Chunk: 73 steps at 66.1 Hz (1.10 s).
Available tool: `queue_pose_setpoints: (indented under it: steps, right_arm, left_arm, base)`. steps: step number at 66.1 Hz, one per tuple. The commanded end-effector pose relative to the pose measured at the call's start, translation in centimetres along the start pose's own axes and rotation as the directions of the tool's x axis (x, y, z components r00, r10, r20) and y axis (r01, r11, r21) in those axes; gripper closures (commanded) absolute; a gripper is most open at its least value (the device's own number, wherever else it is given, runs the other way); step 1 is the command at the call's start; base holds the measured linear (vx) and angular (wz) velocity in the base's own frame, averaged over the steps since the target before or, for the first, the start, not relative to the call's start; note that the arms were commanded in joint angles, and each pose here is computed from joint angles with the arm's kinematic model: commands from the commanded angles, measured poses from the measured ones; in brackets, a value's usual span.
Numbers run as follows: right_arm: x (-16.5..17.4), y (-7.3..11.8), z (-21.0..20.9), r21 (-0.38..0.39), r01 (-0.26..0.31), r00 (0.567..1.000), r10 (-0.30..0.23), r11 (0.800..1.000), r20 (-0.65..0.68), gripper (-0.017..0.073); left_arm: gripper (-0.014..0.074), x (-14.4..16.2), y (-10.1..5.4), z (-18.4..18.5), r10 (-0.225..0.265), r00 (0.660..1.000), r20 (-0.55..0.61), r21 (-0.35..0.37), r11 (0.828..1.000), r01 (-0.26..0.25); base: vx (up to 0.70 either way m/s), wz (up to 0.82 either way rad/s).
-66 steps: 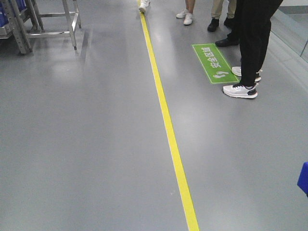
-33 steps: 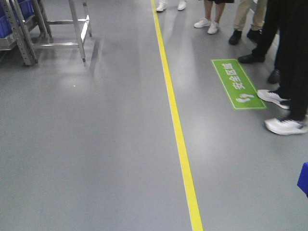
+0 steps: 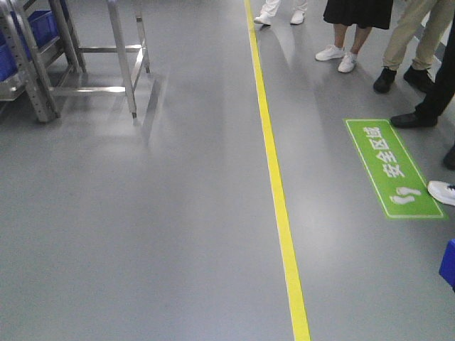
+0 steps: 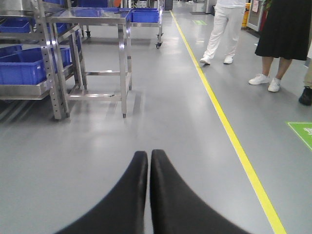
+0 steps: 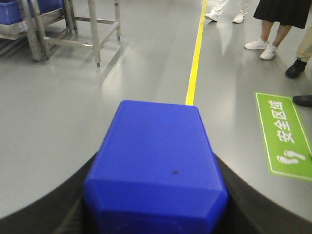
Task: Pour parts from conveyor to right shelf
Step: 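Drive away from the conveyor holding the block in the right gripper, then drive down the aisle between the shelves of blue bins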
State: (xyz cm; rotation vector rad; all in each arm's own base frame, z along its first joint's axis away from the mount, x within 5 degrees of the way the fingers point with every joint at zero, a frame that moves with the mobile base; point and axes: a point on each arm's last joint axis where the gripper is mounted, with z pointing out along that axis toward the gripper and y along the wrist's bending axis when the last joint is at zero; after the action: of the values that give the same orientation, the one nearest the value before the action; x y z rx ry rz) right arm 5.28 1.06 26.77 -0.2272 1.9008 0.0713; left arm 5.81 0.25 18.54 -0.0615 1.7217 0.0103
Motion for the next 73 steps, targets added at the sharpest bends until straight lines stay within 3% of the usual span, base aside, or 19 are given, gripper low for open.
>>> queue_pose_setpoints:
  steps: [1,73]
  right_arm:
    - [-1.44,-0.16,-0.3,0.014,0.004,0.996,-0.006,1.0,0.094,0.0564]
    - [-1.44,-0.16,-0.3,0.014,0.004,0.996,-0.006,1.0,0.094,0.0564]
  left_arm:
    - [0.06,-1.22,-0.08,-0.06,-0.016,0.997,0.077,0.01,1.0,0.015]
    - [0.06,-1.22,-0.08,-0.06,-0.016,0.997,0.077,0.01,1.0,0.015]
  base:
    - [0.79,0.0]
    - [0.84,-0.02]
